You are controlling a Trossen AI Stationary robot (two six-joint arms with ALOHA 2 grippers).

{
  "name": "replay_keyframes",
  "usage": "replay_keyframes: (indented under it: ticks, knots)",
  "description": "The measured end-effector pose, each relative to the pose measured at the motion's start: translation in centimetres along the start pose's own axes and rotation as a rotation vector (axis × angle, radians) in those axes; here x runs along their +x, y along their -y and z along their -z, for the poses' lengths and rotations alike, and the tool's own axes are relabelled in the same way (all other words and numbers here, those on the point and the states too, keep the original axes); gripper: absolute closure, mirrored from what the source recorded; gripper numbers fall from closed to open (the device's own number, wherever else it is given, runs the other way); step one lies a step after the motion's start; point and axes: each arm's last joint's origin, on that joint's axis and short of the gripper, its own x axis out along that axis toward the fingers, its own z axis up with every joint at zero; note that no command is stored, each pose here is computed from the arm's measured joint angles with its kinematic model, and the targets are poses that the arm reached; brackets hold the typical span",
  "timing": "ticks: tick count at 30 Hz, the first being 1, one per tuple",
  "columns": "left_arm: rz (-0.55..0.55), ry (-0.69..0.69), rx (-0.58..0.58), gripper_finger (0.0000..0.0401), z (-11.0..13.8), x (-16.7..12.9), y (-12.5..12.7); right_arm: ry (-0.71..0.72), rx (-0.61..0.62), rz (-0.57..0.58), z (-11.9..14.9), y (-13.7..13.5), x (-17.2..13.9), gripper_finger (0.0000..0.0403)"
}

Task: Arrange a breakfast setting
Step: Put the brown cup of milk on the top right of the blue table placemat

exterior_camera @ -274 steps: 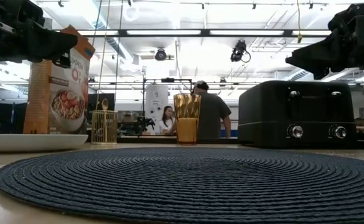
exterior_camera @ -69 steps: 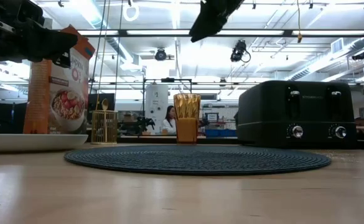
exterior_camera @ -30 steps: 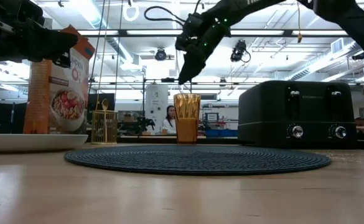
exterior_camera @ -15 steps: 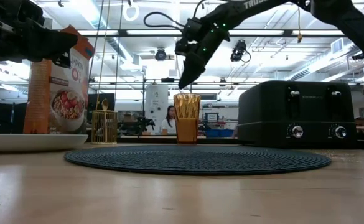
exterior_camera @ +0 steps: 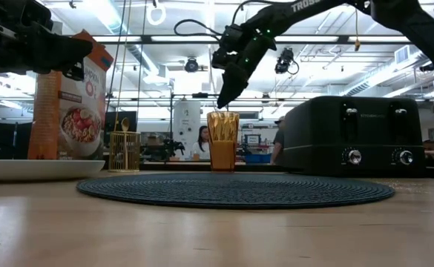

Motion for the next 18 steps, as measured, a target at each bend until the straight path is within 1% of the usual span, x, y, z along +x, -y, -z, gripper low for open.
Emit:
replay_keyframes:
  ticks: [2, 7, 12, 15, 18]
  knots:
    - [0.001, 0.000, 0.000, 0.0383, 0.0, 0.0, 0.0, -0.032, 0.001, 0.035, 0.1, -0.3, 0.4, 0.0083]
    - [0.000, 0.000, 0.000, 0.0383, 0.0, 0.0, 0.0, -0.067, 0.008, 0.017, 0.2, -1.0, 0.7, 0.0098]
    - [0.000, 0.000, 0.000, 0.0383, 0.0, 0.0, 0.0, -0.077, 0.001, 0.010, 0.4, -1.4, 1.2, 0.0125]
    - [0.000, 0.000, 0.000, 0.0383, 0.0, 0.0, 0.0, -0.105, -0.002, -0.002, 1.3, -1.6, 2.2, 0.0142]
    - [0.000, 0.000, 0.000, 0.0383, 0.0, 0.0, 0.0, -0.126, -0.002, 0.015, 1.6, -1.6, 2.5, 0.0154]
